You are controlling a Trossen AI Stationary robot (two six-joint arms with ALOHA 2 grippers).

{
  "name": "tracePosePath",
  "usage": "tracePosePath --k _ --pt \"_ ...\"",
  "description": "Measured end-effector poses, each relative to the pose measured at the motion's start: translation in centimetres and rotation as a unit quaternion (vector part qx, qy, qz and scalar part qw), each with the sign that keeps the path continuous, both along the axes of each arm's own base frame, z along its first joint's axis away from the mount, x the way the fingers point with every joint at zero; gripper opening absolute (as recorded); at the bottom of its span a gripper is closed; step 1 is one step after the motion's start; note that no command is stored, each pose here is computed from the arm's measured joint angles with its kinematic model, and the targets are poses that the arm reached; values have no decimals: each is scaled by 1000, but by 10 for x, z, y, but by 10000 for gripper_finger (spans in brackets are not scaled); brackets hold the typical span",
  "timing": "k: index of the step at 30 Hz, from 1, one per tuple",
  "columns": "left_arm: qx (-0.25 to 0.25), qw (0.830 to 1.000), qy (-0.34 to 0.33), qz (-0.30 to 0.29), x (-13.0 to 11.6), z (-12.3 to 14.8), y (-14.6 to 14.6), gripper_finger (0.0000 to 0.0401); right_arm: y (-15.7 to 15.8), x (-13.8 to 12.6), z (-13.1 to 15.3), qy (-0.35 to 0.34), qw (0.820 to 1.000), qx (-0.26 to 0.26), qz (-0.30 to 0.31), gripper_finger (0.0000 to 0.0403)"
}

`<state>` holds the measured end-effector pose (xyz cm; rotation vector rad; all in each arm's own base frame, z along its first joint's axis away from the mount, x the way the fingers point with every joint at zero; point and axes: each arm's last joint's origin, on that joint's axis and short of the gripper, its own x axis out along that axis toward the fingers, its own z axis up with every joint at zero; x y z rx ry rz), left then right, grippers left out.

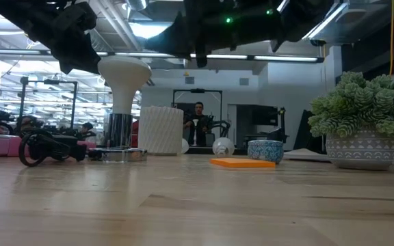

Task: Screw lightbulb
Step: Remove the light bulb from the silver lamp

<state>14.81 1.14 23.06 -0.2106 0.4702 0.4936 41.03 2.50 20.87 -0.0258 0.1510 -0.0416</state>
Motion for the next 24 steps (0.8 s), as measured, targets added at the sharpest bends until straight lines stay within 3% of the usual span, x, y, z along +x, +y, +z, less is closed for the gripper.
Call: tracePosePath --k 7,24 --pt "0 1000 -5 0 0 1 0 0 2 7 -22 12 1000 -12 -3 19" --pt "-42 999 -16 3 0 -1 -6 0 -22 9 -25 9 998 -13 -57 19"
